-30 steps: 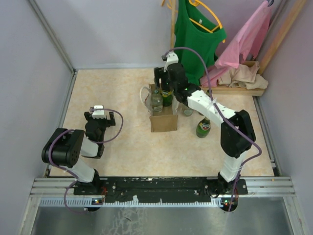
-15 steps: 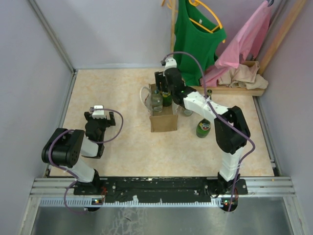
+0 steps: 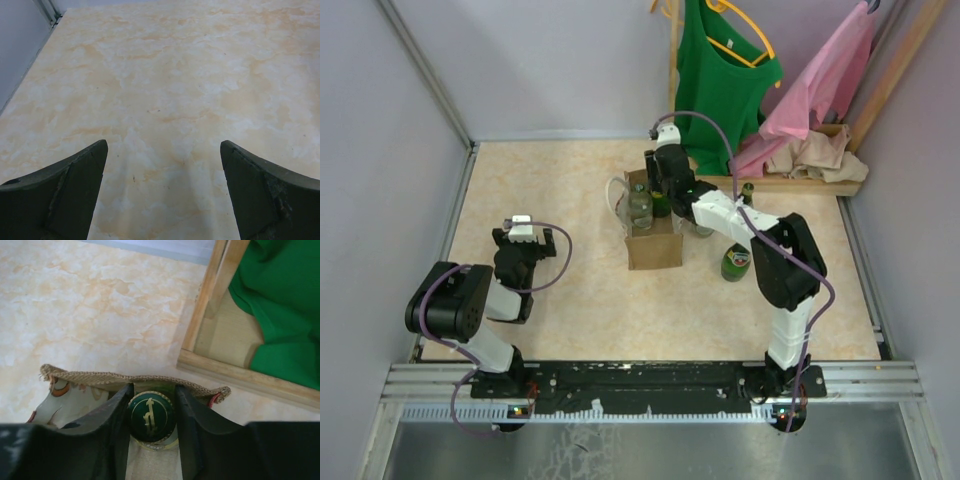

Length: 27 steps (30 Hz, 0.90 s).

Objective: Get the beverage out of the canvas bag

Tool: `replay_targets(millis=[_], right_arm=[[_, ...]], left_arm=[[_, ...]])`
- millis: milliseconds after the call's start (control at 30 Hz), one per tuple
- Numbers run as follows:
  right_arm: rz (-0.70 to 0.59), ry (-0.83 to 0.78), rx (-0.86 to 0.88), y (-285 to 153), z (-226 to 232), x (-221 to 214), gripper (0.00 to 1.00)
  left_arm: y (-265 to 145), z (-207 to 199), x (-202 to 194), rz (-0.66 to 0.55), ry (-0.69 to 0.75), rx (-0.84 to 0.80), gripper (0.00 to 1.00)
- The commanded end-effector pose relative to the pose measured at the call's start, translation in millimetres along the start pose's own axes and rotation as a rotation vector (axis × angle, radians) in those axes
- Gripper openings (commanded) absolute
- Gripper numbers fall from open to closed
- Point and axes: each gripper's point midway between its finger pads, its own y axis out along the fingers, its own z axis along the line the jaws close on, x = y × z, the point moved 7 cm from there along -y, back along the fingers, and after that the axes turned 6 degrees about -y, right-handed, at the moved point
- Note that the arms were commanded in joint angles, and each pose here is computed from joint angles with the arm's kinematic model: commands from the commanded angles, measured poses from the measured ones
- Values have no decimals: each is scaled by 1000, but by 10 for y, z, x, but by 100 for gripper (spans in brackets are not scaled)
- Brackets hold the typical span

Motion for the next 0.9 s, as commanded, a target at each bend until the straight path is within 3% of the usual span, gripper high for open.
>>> replay_targets(millis=[0, 133, 467, 867], right_arm=[[-36, 4, -40, 80, -51, 9, 31], [-43, 4, -42, 76, -56, 19, 0], [-154, 4, -11, -78, -65, 354, 0], [-439, 8, 42, -700, -89, 1149, 0]], left_arm=[[38, -6, 59, -25, -13, -5, 100], [38, -5, 61, -26, -13, -5, 100], [38, -5, 58, -25, -13, -5, 100], [39, -8, 58, -25, -13, -6, 100]])
